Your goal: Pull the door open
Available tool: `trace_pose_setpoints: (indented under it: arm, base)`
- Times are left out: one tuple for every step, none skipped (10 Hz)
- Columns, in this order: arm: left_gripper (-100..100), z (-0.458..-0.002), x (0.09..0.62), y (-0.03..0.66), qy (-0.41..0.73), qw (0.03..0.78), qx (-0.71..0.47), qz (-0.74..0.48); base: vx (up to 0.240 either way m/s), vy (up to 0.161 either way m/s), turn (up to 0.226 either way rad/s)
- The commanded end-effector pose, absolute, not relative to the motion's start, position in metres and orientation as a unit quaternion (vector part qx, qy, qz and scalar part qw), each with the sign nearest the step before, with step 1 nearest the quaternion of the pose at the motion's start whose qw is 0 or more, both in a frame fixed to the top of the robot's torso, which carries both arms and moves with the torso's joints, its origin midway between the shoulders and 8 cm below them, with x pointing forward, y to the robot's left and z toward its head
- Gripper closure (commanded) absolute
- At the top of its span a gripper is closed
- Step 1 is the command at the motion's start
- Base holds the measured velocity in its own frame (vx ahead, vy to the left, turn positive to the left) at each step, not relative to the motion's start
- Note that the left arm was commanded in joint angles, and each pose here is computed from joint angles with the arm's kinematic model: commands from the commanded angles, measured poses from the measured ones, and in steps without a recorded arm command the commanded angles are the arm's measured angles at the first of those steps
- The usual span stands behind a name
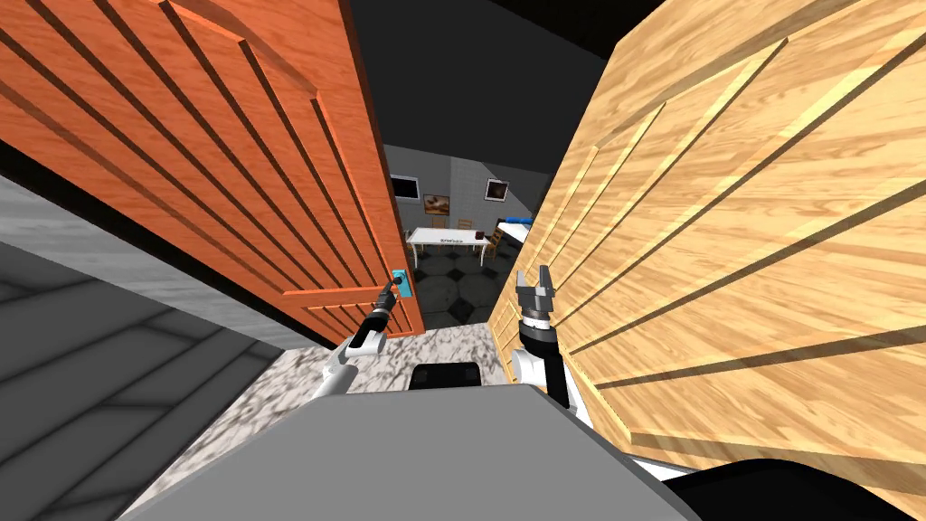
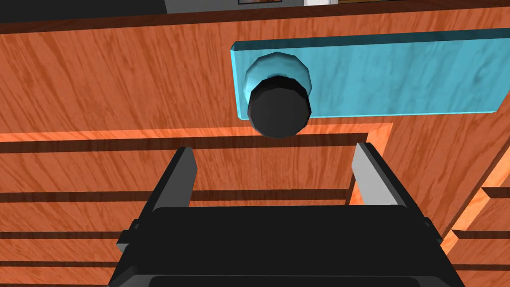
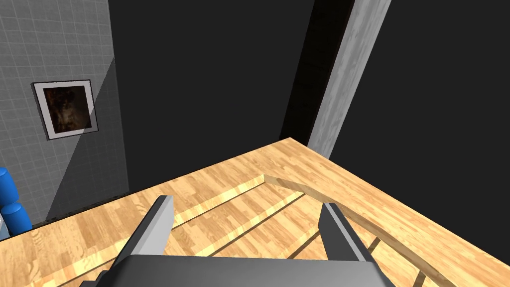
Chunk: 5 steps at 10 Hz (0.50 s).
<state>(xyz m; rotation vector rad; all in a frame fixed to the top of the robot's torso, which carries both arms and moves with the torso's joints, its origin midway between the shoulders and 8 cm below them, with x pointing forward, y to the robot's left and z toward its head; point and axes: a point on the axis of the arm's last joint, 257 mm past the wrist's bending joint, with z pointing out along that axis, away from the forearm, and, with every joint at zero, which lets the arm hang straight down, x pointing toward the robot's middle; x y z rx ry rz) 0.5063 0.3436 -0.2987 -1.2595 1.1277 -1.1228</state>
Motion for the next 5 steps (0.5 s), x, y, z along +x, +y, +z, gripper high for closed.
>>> trace_pose_setpoints:
  arm:
    - [-100,-0.298,0.508,0.365,0.466,0.532,-0.532,-0.465]
    - [-100,-0.297,0.506,0.381,0.461,0.536,-0.536,-0.460]
    - [-100,-0.297,0.504,0.393,0.458,0.539,-0.539,-0.457]
    - [-100,-0.297,0.504,0.386,0.461,0.538,-0.537,-0.459]
    - [100,-0.297,0.504,0.386,0.461,0.538,-0.537,-0.459]
  base:
    - [0.177,-0.041,-0.149]
    - [0.164,-0.046,-0.139]
    - [0.190,-0.039,-0.157]
    - [0.088,-0.014,-0.025]
    - [-0.012,0.002,0.026]
